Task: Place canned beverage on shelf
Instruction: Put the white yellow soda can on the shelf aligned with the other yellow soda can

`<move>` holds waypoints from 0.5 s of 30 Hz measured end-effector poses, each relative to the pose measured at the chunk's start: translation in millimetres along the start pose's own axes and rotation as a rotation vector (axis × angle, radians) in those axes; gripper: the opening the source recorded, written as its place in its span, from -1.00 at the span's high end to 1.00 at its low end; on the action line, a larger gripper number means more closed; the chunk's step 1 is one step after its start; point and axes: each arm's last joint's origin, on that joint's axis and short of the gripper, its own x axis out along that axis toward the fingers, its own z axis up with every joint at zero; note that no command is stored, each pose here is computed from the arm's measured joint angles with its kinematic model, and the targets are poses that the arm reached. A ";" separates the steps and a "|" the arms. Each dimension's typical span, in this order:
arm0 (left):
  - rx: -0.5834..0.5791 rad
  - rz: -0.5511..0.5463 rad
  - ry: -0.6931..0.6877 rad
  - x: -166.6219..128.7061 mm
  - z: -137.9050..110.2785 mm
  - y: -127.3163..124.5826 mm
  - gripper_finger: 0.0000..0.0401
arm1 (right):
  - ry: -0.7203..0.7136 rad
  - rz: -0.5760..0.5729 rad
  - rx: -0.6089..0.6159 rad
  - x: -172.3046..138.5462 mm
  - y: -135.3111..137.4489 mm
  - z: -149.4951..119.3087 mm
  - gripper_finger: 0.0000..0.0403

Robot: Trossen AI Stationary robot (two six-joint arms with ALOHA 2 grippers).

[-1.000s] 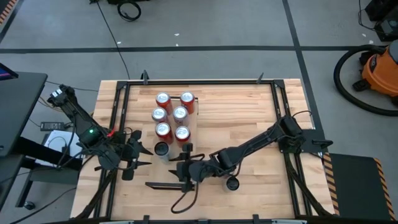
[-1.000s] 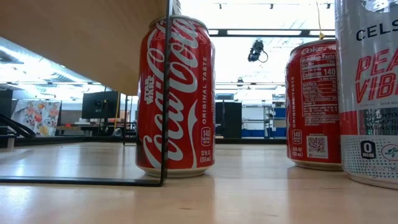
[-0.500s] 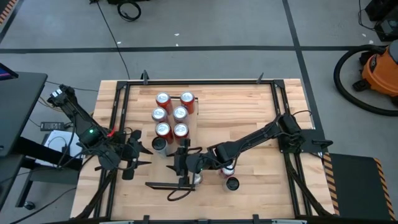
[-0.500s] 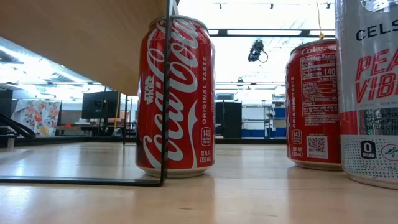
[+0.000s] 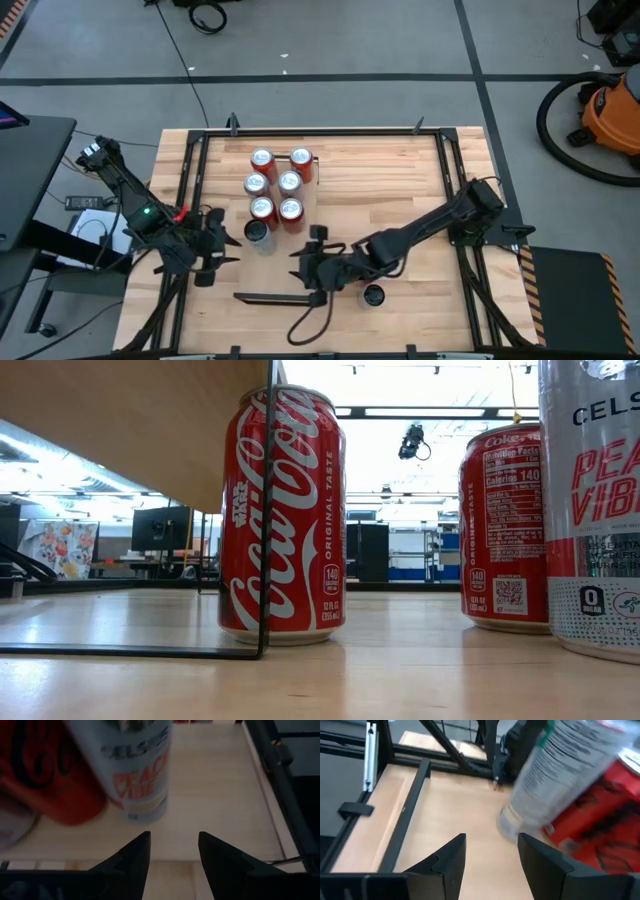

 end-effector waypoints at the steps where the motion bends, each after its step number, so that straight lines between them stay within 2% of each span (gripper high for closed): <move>1: -0.009 0.006 0.009 0.0 -1.0 0.6 0.11 | 0.016 0.002 0.013 -5.6 -1.4 0.5 0.06; 4: -0.028 0.019 0.028 -0.1 -3.1 2.0 0.11 | 0.064 0.008 0.065 -24.3 -7.2 2.3 0.06; 10: -0.030 0.021 0.031 -0.1 -3.4 2.2 0.11 | 0.204 0.116 0.124 -49.5 -16.7 -1.5 0.04; 15: -0.027 0.021 0.031 -0.1 -3.4 2.2 0.11 | 0.352 0.138 0.197 -53.1 -20.8 -13.3 -0.13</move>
